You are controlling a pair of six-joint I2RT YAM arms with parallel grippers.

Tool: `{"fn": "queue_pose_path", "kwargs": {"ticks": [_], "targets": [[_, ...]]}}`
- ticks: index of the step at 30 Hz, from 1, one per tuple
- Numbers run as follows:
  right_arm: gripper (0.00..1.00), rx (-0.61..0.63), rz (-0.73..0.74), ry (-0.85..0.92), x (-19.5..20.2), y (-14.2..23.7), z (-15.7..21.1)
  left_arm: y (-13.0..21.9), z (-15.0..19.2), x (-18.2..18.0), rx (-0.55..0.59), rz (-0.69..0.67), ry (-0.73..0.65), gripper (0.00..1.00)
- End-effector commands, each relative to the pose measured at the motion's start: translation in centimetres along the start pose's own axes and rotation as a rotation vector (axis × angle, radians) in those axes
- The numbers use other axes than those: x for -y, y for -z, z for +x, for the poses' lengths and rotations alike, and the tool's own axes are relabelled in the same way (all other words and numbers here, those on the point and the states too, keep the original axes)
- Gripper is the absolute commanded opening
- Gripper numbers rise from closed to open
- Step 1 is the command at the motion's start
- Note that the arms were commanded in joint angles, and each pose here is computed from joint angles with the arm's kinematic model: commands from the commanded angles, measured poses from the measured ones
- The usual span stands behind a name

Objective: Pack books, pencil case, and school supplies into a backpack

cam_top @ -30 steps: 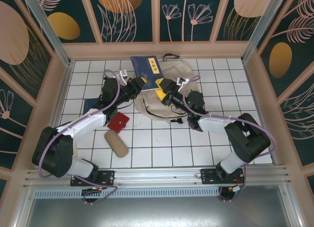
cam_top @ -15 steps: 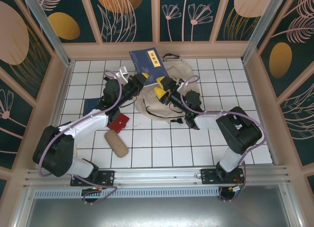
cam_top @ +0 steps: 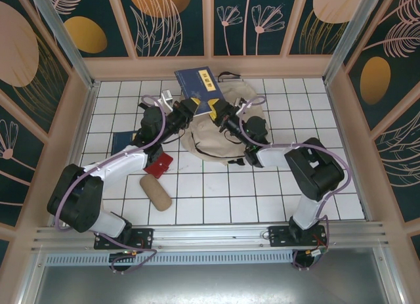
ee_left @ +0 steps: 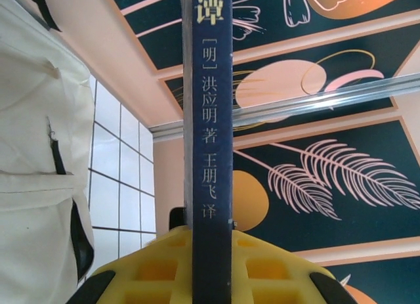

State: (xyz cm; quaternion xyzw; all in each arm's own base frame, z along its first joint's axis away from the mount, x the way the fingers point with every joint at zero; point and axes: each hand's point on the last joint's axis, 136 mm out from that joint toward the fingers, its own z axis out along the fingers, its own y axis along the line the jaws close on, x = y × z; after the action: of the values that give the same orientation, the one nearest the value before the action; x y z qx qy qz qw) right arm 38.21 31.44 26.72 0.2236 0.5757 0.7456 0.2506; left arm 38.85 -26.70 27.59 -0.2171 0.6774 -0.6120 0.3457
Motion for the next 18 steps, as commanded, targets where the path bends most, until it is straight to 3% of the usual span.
{"fn": "queue_pose_path", "kwargs": {"ticks": [1,4,6,12,18], "targets": [[0.05,0.051,0.102,0.089,-0.1,-0.1,-1.1,0.4,-0.1,1.7,0.016,0.053,-0.009,0.22],[0.00,0.120,0.240,0.244,0.1,1.3,-2.3,0.2,-0.2,0.0,0.015,-0.049,-0.049,0.52],[0.00,0.166,0.321,0.380,-0.6,2.6,-3.4,0.3,-0.2,-1.1,0.010,-0.123,-0.102,0.63],[0.00,0.206,0.465,0.701,-3.9,7.2,-5.6,-0.1,-0.1,-3.2,-0.060,-0.329,-0.312,0.74],[0.00,0.272,0.596,0.787,-4.9,14.1,-8.1,-1.8,4.0,-5.5,-0.222,-0.491,-0.549,0.73]]}}
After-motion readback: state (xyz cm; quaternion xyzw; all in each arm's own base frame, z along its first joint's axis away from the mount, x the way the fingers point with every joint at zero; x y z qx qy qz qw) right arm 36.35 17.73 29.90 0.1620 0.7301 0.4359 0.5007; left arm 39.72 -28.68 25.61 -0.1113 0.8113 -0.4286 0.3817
